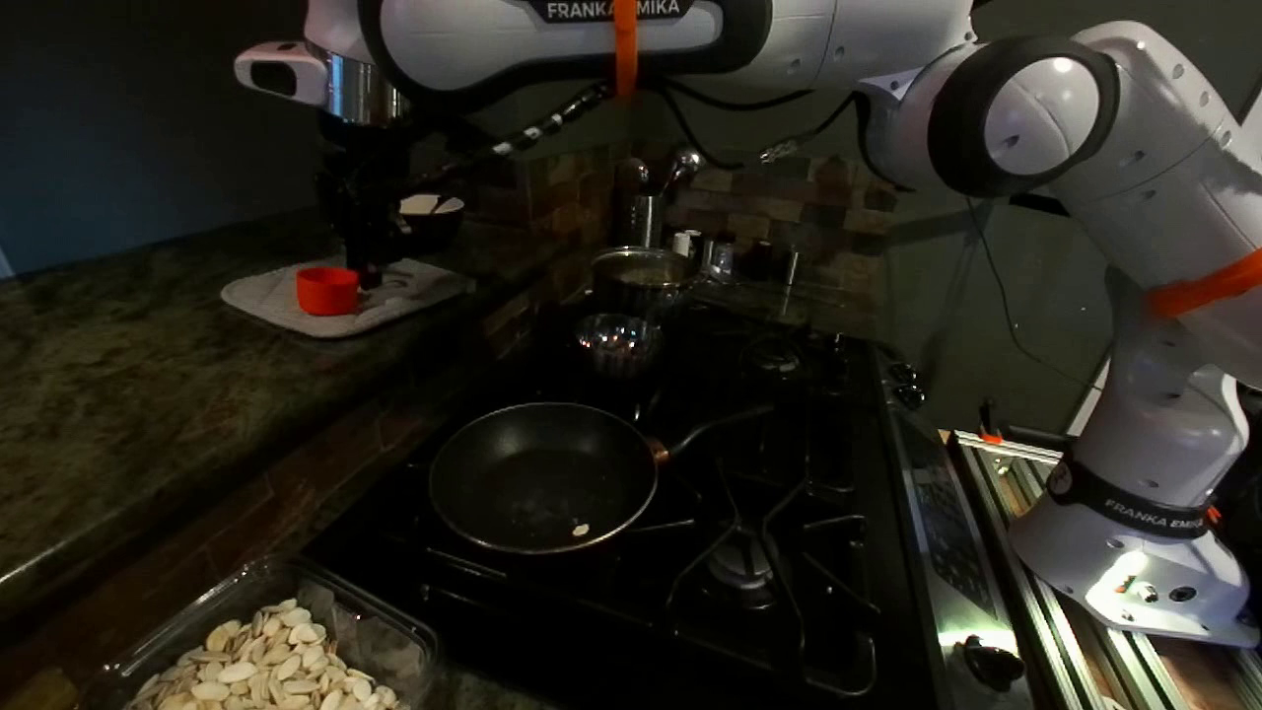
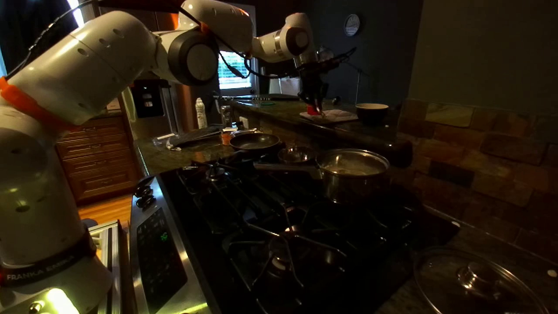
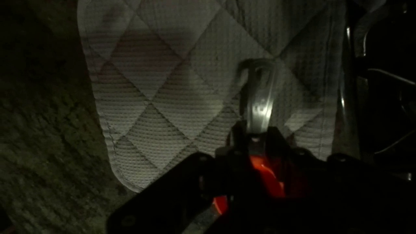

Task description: Remove the orange cup from the pot and put it on the pot holder on the counter

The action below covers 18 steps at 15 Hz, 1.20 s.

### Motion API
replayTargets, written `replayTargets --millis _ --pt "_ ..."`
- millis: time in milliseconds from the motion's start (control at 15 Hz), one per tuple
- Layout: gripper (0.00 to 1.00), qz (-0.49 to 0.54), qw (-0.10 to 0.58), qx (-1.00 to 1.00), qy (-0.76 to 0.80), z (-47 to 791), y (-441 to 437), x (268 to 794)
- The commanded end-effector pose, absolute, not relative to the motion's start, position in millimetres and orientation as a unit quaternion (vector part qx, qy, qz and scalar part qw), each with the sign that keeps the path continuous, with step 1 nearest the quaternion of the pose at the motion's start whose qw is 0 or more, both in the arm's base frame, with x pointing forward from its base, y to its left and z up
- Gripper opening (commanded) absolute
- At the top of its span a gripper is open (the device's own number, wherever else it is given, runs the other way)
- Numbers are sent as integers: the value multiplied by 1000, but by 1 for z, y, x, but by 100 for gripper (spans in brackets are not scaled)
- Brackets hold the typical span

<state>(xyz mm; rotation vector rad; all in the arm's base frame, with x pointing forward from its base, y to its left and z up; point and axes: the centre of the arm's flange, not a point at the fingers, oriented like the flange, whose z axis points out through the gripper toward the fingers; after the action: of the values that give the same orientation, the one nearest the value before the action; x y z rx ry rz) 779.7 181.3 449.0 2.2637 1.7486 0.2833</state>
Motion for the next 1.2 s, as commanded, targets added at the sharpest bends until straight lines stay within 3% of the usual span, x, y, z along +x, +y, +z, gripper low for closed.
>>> replayTargets --millis 0,400,800,1133 --pt "56 103 150 771 610 458 186 807" --pt "100 64 90 802 587 517 154 769" --pt "100 39 -59 838 541 581 114 676" --pt "100 52 -116 883 452 616 95 623"
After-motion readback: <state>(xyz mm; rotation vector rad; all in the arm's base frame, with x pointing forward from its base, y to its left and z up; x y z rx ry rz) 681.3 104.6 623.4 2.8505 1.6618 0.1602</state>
